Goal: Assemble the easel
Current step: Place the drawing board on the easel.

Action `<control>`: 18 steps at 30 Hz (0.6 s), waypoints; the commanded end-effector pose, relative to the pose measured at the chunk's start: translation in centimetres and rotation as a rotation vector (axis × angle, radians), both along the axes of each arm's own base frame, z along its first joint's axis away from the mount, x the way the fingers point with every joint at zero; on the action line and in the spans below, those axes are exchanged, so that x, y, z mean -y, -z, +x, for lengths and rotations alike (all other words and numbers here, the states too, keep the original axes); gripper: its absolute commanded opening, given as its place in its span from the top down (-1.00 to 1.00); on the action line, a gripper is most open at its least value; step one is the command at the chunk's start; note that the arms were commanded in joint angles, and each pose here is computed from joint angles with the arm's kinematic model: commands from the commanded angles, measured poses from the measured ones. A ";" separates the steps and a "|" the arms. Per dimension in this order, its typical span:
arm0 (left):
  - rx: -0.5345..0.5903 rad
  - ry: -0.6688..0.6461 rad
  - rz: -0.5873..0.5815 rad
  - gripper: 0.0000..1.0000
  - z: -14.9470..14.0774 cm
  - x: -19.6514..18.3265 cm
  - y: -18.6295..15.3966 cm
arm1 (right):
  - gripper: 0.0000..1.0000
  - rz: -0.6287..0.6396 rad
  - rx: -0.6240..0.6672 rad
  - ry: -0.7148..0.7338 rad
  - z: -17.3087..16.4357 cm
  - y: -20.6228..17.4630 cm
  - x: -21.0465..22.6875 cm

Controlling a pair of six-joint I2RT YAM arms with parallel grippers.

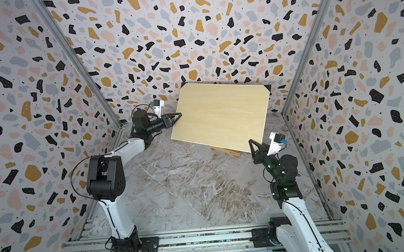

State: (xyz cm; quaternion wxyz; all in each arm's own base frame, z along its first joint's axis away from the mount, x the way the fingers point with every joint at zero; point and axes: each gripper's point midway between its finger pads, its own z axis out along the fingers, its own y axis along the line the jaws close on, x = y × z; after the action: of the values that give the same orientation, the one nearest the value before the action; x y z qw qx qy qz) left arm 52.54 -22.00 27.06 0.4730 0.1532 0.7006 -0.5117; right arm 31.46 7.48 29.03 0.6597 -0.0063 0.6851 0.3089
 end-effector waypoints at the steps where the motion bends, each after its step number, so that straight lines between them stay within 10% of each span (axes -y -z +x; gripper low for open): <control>1: 0.472 0.033 0.027 1.00 -2.1 4.0 -8.5 | 1.00 -0.429 0.237 0.184 1.3 -1.4 3.1; 9: 0.515 0.036 0.002 1.00 -1.4 4.9 -8.7 | 1.00 -0.464 0.262 -0.012 1.1 -1.2 1.0; 18: 0.433 0.140 0.006 1.00 -6.5 1.8 -12.8 | 1.00 -0.218 0.168 -0.313 -2.2 -5.8 -4.9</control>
State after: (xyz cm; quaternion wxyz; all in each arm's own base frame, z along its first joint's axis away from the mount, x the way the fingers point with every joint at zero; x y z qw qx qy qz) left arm 52.84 -21.97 28.12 0.4840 0.1630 0.6960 -0.5047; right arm 31.89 8.57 31.43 0.6406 -0.0843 0.6886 0.3291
